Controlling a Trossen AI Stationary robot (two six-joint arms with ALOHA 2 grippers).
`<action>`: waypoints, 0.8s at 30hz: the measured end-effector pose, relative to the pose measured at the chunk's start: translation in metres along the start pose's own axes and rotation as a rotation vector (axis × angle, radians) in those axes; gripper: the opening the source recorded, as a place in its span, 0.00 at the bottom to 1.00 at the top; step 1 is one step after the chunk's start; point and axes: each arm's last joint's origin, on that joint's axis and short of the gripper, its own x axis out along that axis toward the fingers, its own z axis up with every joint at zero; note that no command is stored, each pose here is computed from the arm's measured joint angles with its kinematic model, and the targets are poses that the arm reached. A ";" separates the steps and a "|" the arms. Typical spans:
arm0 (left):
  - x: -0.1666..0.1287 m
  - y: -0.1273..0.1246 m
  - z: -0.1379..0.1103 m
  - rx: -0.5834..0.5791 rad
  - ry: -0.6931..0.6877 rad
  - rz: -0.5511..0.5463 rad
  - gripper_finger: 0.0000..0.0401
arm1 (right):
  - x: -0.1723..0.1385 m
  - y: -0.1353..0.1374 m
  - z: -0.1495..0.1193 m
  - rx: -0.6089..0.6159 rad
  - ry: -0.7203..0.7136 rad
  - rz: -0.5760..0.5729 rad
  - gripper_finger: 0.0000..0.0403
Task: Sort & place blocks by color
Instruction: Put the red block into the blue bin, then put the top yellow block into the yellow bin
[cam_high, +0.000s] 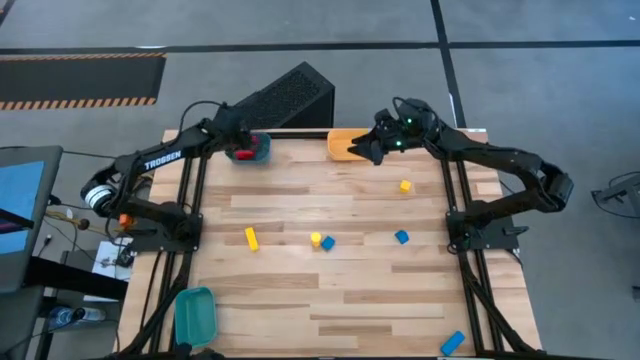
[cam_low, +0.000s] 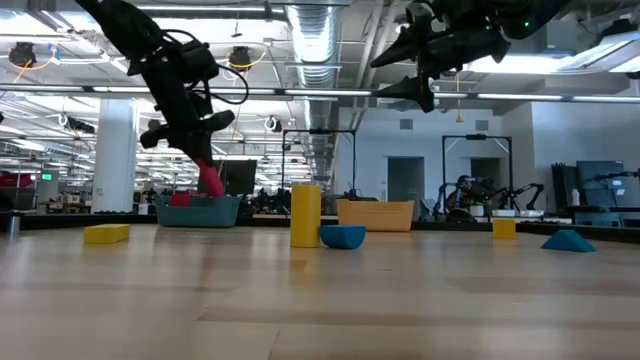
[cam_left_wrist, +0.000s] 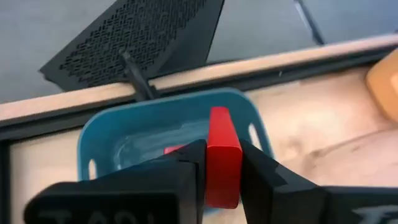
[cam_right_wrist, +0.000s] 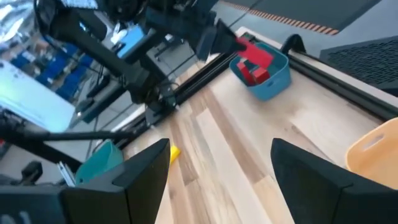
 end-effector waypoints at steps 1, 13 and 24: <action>0.000 0.001 0.001 -0.008 -0.003 -0.007 0.17 | 0.001 0.001 -0.001 -0.008 0.006 0.003 0.73; 0.014 0.010 0.005 -0.147 0.094 -0.115 0.55 | 0.002 0.001 -0.008 -0.034 0.070 -0.012 0.73; -0.040 -0.039 0.071 -0.108 -0.198 -0.344 0.57 | 0.002 -0.001 -0.029 -0.027 0.242 -0.104 0.73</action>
